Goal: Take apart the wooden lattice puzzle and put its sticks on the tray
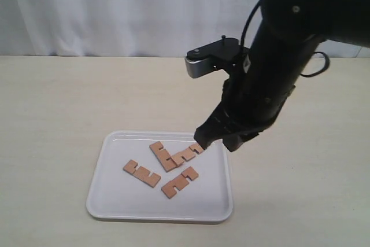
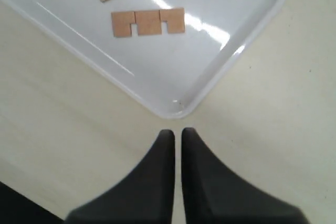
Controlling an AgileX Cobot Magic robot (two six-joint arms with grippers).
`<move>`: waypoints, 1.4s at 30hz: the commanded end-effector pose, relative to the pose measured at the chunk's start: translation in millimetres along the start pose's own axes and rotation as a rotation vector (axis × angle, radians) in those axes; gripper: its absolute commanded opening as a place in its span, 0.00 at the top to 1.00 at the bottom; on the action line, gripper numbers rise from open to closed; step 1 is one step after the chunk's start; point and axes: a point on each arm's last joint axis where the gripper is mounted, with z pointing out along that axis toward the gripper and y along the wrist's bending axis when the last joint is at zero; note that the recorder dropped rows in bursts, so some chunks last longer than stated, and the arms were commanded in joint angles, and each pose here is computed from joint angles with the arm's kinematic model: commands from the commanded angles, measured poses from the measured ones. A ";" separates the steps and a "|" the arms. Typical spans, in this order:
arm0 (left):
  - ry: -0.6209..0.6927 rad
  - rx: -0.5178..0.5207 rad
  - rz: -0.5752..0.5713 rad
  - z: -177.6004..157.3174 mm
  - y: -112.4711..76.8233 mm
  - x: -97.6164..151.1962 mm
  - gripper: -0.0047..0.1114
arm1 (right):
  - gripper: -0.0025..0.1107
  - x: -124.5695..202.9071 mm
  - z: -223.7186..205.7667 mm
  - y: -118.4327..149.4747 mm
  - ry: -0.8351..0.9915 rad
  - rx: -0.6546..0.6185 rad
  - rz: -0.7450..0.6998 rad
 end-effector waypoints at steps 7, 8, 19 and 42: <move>-0.012 0.001 -0.004 -0.1 -0.1 -0.4 0.96 | 0.94 70.2 -35.6 0.6 -0.068 -0.002 0.072; -0.012 0.001 -0.004 -0.1 -0.1 -0.4 0.96 | 0.94 76.8 -39.3 1.1 -0.090 -0.006 0.073; -0.012 0.001 -0.004 -0.1 -0.1 -0.4 0.96 | 0.94 139.7 -58.9 7.0 -0.410 -0.056 0.084; -0.012 0.001 -0.004 -0.1 -0.1 -0.4 0.96 | 0.94 187.6 10.8 -0.4 -0.984 0.046 -0.025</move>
